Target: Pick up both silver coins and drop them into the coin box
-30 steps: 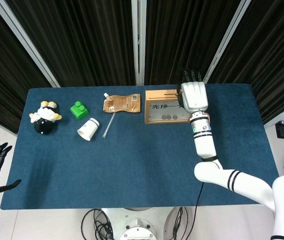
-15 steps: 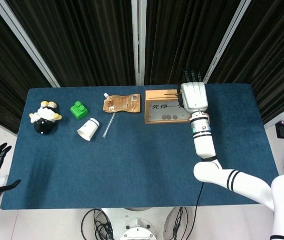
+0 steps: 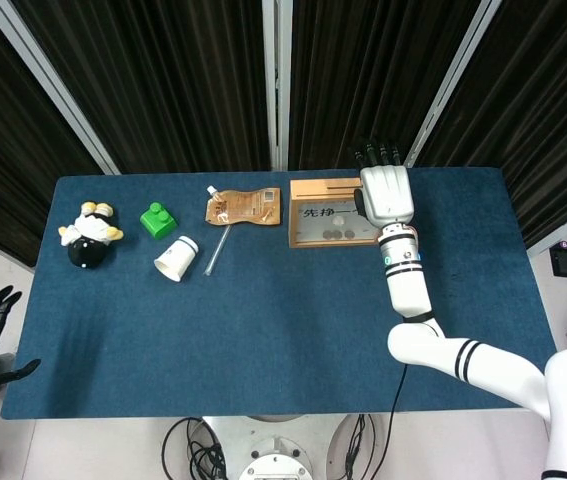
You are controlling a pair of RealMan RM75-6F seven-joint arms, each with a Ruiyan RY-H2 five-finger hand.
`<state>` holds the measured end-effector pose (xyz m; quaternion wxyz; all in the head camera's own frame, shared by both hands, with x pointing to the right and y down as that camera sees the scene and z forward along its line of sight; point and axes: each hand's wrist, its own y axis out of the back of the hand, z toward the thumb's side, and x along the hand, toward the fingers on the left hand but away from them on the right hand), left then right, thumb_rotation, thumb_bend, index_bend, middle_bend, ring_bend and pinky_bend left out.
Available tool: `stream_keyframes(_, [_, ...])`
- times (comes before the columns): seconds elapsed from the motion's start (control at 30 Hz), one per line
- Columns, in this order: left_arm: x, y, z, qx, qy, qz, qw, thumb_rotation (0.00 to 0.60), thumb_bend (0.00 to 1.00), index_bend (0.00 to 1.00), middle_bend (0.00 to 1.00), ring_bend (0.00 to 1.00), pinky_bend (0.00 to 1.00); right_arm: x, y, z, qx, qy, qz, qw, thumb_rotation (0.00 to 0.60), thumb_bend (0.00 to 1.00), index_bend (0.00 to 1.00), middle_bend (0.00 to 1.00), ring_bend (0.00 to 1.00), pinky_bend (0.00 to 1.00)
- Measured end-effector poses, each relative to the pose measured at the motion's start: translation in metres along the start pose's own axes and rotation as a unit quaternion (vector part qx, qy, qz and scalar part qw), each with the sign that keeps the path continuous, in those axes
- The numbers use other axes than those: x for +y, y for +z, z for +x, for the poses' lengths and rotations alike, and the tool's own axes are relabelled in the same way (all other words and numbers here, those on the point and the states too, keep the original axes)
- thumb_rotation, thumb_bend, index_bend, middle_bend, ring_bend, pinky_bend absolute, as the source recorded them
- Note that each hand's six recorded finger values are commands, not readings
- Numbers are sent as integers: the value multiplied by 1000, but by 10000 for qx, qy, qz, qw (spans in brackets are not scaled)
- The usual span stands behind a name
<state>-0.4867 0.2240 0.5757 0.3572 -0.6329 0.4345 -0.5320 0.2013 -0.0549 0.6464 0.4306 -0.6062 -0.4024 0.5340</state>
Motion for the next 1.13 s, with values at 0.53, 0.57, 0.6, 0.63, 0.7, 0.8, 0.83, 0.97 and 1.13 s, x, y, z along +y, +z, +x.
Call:
stream_keyframes(0.53, [2, 1, 0, 8, 37, 24, 10000, 600, 87, 64, 11, 0, 0, 29, -10, 20, 261, -566, -464, 9970, 600, 366, 15, 27, 0, 0])
stream_keyframes(0.57, [3, 1, 0, 10, 46, 20, 10000, 600, 87, 64, 11, 0, 0, 34, -13, 25, 315, -667, -487, 9961, 600, 363, 15, 27, 0, 0])
stream_keyframes(0.6, [3, 1, 0, 11, 54, 19, 10000, 600, 87, 64, 11, 0, 0, 39, -17, 34, 392, -801, -502, 9948, 600, 361, 15, 25, 0, 0])
stream_keyframes(0.63, [3, 2, 0, 11, 61, 21, 10000, 600, 87, 64, 11, 0, 0, 43, -22, 42, 449, -893, -499, 9937, 600, 357, 13, 22, 0, 0])
stream_keyframes(0.7, [4, 2, 0, 7, 76, 27, 10000, 600, 87, 64, 11, 0, 0, 47, -39, 66, 547, -1046, -419, 9921, 600, 346, 5, 7, 0, 0])
stream_keyframes(0.8, [5, 4, 0, -11, 99, 47, 9999, 600, 87, 64, 11, 0, 0, 37, -75, 111, 542, -1040, -173, 9930, 600, 322, 0, 0, 0, 0])
stream_keyframes(0.83, [5, 5, 1, -18, 105, 58, 9999, 600, 87, 64, 11, 0, 0, 32, -87, 126, 507, -993, -101, 9937, 600, 315, 0, 0, 0, 0])
stream_keyframes(0.97, [8, 9, 1, -44, 142, 130, 9998, 600, 87, 64, 11, 0, 0, 5, -137, 193, 200, -579, 80, 9981, 600, 272, 0, 0, 0, 0])
stream_keyframes(1.13, [11, 13, 3, -63, 171, 243, 9995, 600, 88, 64, 11, 0, 0, -17, -179, 261, -273, -121, 132, 9995, 600, 253, 0, 0, 0, 0])
